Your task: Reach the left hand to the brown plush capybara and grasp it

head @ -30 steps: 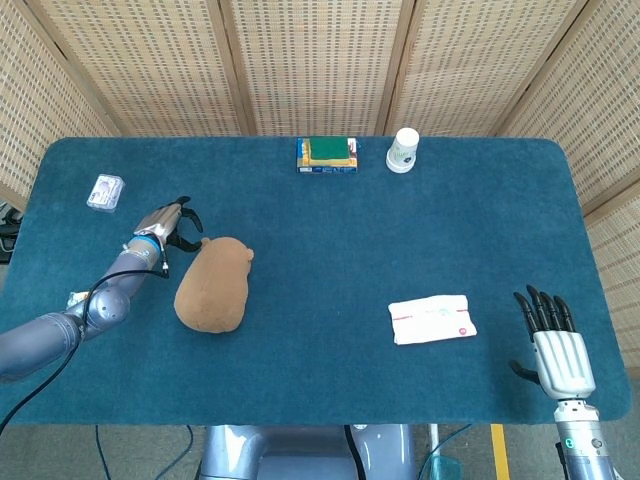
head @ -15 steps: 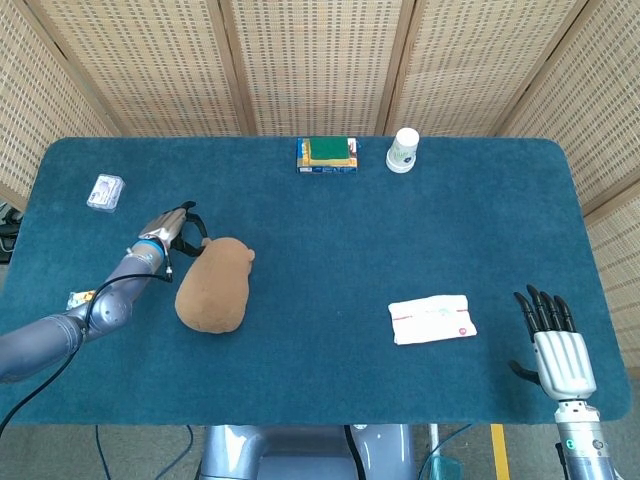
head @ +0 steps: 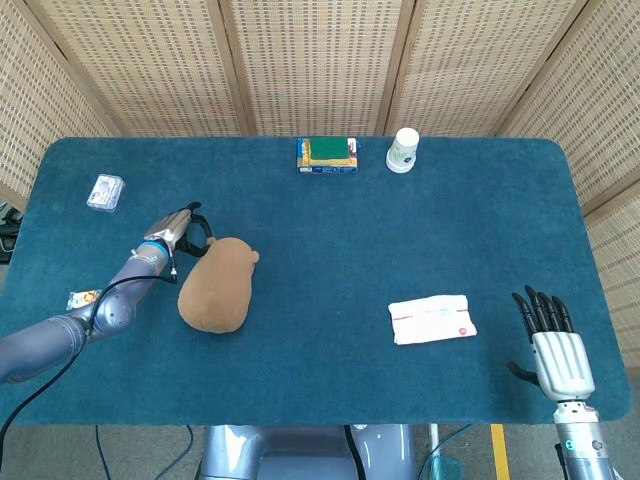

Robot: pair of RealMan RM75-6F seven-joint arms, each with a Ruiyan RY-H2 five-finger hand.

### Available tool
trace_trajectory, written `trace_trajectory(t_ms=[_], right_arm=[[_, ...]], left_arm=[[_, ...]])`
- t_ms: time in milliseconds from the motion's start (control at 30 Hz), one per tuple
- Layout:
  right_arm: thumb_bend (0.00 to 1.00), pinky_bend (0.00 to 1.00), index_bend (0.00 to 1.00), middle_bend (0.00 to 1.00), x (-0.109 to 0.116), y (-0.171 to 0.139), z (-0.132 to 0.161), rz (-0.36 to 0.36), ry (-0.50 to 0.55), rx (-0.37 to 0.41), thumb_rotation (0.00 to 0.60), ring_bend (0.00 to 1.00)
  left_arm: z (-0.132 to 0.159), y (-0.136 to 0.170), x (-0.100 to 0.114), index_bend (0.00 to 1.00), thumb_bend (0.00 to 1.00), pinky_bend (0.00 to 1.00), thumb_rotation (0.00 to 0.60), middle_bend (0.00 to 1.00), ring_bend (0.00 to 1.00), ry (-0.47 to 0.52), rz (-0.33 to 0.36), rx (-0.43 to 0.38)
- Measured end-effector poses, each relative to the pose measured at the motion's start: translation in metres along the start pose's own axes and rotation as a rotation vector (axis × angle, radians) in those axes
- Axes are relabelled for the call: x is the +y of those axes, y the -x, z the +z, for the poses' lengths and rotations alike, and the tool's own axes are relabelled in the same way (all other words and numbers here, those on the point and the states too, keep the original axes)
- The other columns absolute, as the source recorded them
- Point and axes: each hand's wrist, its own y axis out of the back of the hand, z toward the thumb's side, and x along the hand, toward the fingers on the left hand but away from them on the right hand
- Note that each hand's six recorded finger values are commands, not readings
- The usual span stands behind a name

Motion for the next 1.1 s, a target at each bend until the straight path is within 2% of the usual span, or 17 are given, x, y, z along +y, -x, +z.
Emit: trace_trajectory(t_ms=[300,400,667,1100], right_arm=[[0.07,0.0,0.07,0.0,0.0006,-0.0007,0.0016,0.003,0.007,0.003,0.6,0.0],[0.07,0.0,0.07,0.0,0.0009,-0.0008,0.0018,0.003,0.01,0.004,0.6,0.0],[0.07,0.0,0.07,0.0,0.0016,-0.0008,0.0022,0.001,0.014,0.007,0.6,0.0],[0.07,0.0,0.07,0.0,0.0016,-0.0013,0.0037,0.0,0.019,0.013,0.6,0.0]], left_arm=[[0.0043,0.0002,-0.0003,0.48,0.42,0.0,0.6,0.0,0.0,0.004,0.009,-0.02],[0.0057,0.0002,-0.002,0.48,0.45,0.0,0.6,0.0,0.0,0.01,0.003,-0.025],[0.0055,0.0012,-0.0049,0.49,0.45,0.0,0.6,0.0,0.0,0.009,-0.012,-0.027],[0.0051,0.0035,-0.0063,0.57,0.5,0.0,0.6,0.0,0.0,0.027,-0.024,-0.033]])
